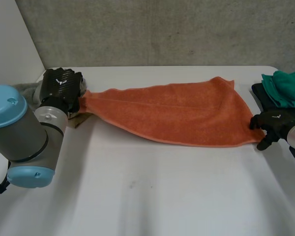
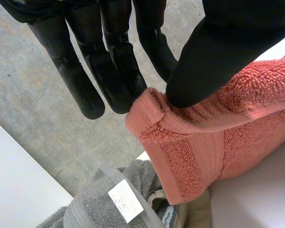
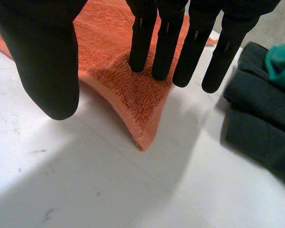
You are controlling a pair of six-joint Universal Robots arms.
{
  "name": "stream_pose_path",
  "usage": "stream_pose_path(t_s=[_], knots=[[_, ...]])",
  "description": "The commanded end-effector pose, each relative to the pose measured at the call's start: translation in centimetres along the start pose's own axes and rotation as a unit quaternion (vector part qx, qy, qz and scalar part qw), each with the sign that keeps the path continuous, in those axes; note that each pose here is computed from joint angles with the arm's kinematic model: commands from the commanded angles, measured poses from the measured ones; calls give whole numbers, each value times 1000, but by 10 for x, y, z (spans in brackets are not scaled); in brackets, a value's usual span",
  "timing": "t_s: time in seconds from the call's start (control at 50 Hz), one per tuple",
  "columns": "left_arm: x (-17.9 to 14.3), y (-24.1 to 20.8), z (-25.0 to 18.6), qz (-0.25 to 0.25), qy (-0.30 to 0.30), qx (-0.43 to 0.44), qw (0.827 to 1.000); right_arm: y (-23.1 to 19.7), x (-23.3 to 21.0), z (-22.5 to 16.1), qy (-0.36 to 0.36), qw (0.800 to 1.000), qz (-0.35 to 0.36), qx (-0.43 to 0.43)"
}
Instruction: Fold the laundry.
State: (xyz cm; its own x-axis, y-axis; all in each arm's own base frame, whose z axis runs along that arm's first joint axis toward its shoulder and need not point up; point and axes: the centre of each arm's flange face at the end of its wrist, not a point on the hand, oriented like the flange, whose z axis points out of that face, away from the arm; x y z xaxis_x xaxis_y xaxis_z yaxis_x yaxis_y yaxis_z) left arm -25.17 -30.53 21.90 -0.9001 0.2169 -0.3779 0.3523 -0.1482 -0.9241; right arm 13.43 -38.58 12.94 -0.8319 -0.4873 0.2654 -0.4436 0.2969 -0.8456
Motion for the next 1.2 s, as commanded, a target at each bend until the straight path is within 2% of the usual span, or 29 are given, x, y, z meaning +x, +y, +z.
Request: stream_pose_path(t_s=[0.02,0.42,0.74,0.8,0.88,0.92,1.0,1.1,1.2], knots=[[1,-3,1,-1,1,6,1000,7,-5,7,-13,1000,-27,7],[-3,-7,5,-2,-6,13,1000,-3,9,32,23,996,-61,62],[-3,-4,7,-2,-7,10,1000,1,6,52,30,995,-70,59],[-4,-6,8,-2,-8,11,1000,-14,9,47,41,994,-75,74],[-4,-8,5,2,-2,0,1000,-52,23,22,72,987,-94,108],[-8,-14,0,5,4,-14,1000,-76,29,-2,87,983,-105,121],[-23,-43,-20,9,10,-32,999,-106,25,-51,78,983,-124,109],[-39,-75,-50,22,22,-52,998,-122,33,-103,90,980,-163,70],[-47,-84,-88,89,54,-104,989,-131,29,-151,98,964,-247,26]])
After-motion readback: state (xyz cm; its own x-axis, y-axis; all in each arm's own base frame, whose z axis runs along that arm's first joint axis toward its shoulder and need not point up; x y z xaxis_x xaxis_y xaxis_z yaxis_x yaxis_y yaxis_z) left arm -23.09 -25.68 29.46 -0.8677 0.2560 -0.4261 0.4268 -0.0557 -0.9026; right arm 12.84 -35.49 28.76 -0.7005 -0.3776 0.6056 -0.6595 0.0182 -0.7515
